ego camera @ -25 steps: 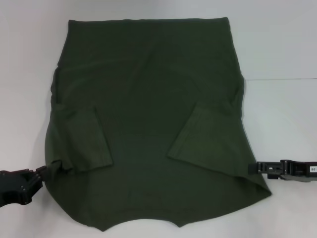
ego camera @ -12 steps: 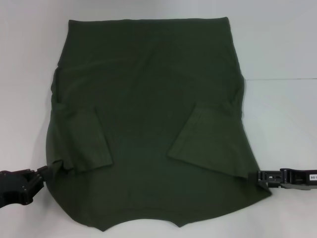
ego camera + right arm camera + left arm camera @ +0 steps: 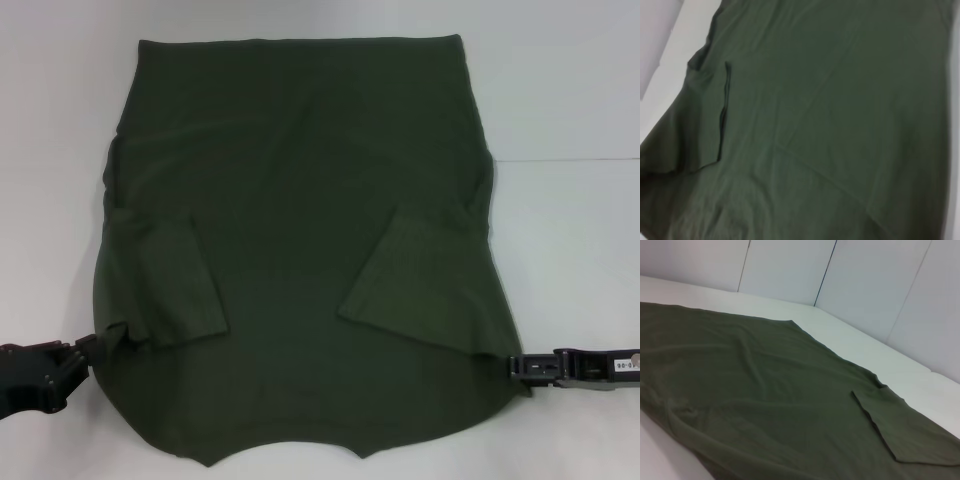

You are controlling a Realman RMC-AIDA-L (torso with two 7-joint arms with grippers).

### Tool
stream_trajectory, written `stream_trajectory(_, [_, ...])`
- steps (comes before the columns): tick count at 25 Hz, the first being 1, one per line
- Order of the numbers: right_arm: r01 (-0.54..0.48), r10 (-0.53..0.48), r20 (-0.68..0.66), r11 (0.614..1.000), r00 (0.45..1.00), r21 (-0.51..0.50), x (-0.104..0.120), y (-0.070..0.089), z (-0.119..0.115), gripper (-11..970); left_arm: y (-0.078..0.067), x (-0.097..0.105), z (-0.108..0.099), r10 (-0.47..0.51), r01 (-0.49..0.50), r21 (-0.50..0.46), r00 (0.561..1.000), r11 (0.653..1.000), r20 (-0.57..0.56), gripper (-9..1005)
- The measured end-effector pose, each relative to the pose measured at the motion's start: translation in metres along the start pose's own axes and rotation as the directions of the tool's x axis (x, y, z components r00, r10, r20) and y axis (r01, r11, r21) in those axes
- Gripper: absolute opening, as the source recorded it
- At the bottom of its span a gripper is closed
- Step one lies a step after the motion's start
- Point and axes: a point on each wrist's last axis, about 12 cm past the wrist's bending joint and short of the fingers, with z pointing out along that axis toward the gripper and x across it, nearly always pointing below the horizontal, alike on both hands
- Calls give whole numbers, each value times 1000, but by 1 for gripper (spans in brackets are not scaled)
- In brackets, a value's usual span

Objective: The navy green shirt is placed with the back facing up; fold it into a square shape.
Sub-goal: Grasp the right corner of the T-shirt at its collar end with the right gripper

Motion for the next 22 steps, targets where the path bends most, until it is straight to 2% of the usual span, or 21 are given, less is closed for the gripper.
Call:
stream_trajectory(15, [27,-28,-27,999,999,-39,-5,13,13,911,0,2,1,-4,4,-3,1000,1000,-1,43])
stream_trajectory(20, [21,-23,-38,999,999,-36,-6,13,14,864,0,1,1,-3,3,-3,1000,1000,-1,43])
stream_trajectory(22, [18,-19,-44,999,999,-38,-5,12,15,790,0,1,1,-1,1,-3,1000,1000,-1,43])
